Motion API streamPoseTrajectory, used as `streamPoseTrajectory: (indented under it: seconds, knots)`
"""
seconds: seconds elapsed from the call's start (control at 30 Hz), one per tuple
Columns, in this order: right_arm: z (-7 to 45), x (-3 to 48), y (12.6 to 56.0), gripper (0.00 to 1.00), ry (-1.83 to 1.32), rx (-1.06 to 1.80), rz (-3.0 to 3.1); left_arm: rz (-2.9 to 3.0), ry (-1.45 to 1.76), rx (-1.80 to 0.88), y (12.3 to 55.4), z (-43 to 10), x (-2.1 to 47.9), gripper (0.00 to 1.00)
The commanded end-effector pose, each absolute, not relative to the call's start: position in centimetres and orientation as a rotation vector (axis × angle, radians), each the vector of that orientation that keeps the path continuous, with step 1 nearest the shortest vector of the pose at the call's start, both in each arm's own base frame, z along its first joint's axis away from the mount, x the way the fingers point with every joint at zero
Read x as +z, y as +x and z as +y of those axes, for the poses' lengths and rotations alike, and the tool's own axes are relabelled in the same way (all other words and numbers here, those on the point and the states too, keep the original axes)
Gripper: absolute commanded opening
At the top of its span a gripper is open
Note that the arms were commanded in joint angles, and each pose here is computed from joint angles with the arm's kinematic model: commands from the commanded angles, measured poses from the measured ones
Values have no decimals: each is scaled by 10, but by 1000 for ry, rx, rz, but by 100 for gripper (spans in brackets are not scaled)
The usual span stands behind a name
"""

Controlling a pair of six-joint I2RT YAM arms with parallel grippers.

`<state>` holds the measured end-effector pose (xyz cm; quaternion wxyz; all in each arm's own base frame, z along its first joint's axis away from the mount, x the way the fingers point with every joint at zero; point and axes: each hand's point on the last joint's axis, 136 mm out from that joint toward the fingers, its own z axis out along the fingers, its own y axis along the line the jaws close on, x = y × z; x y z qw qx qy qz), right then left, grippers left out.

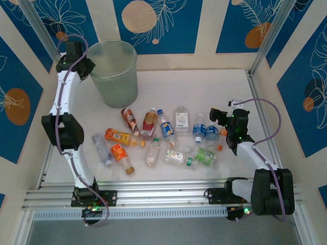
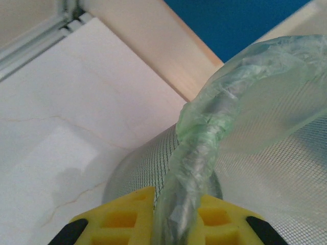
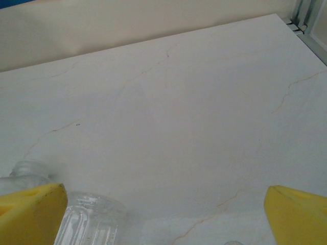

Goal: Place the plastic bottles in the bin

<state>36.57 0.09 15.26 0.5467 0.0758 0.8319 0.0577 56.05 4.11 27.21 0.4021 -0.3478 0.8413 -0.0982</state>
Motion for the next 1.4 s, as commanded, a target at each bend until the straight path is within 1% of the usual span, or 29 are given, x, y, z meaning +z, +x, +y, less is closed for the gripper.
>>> streamPoseTrajectory:
  seconds: [0.0, 0.17, 0.27, 0.4, 1.07, 1.13, 1.27, 1.33, 1.37]
  knots:
    - [0, 169, 369, 99, 188, 133, 1932, 2150, -752, -353, 572, 5, 292, 7]
    - [-1, 170, 369, 99, 192, 131, 1932, 2192, -672, -422, 580, -25, 290, 6]
    - [-1, 169, 369, 99, 193, 130, 1933, 2210, -634, -441, 576, -38, 292, 3]
    - [1, 170, 369, 99, 189, 137, 1931, 2231, -578, -458, 568, -54, 297, 3]
    - [-1, 174, 364, 99, 200, 137, 1912, 2271, -499, -508, 547, -96, 301, 4]
    - [-1, 175, 364, 99, 200, 137, 1910, 2269, -503, -503, 545, -96, 301, 7]
    - [-1, 175, 364, 99, 199, 137, 1909, 2261, -509, -498, 543, -94, 303, 18]
    - [-1, 175, 364, 99, 199, 136, 1909, 2255, -510, -498, 542, -94, 305, 28]
    - [-1, 175, 364, 99, 200, 136, 1909, 2249, -509, -500, 542, -94, 308, 32]
